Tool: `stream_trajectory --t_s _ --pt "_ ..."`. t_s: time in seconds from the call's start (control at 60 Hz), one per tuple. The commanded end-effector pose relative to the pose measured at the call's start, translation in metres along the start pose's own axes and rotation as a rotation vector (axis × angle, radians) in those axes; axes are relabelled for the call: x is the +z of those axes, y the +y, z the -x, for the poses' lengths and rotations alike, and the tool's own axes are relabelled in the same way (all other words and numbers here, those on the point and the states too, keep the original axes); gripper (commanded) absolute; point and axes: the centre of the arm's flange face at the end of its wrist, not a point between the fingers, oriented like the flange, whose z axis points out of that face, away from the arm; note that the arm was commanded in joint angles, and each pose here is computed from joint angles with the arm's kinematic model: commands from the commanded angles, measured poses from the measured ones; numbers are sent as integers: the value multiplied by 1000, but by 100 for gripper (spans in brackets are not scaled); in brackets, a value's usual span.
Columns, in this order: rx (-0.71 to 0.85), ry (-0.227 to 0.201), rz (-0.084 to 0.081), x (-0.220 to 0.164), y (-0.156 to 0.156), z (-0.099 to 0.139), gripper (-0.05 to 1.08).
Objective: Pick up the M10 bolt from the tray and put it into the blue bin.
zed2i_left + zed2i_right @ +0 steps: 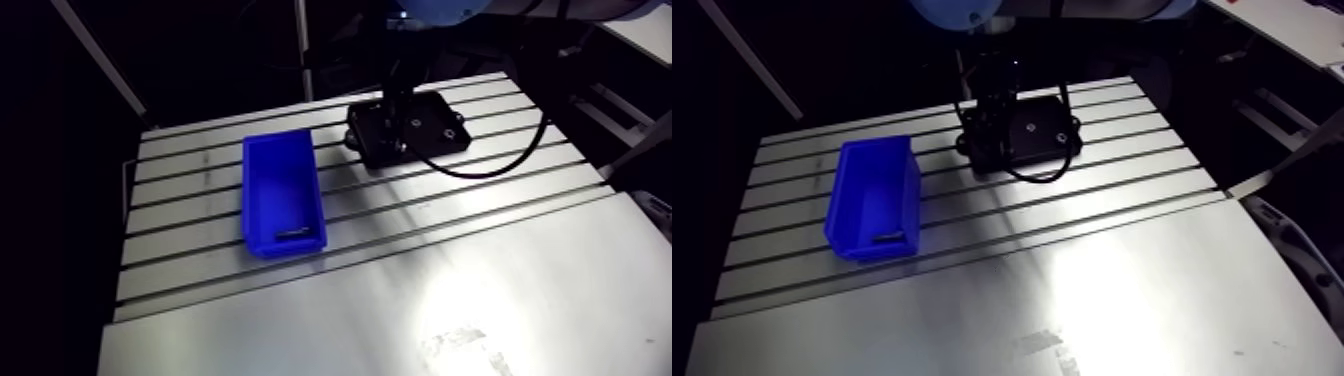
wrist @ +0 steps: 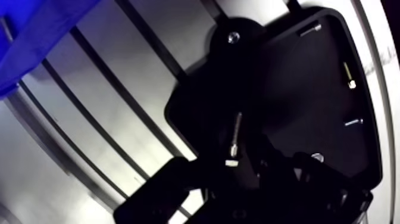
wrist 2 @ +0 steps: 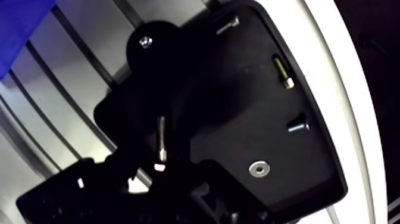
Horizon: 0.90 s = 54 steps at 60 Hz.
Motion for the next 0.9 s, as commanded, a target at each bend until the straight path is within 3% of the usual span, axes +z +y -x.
stream_trajectory --t_s 0.017,0.433,0.617,0.9 --pt "1 0 0 0 1 0 61" --pt "1 1 1 0 1 1 63" --pt "2 7 23 -2 3 -1 64" --pt "2 6 21 0 2 -1 65"
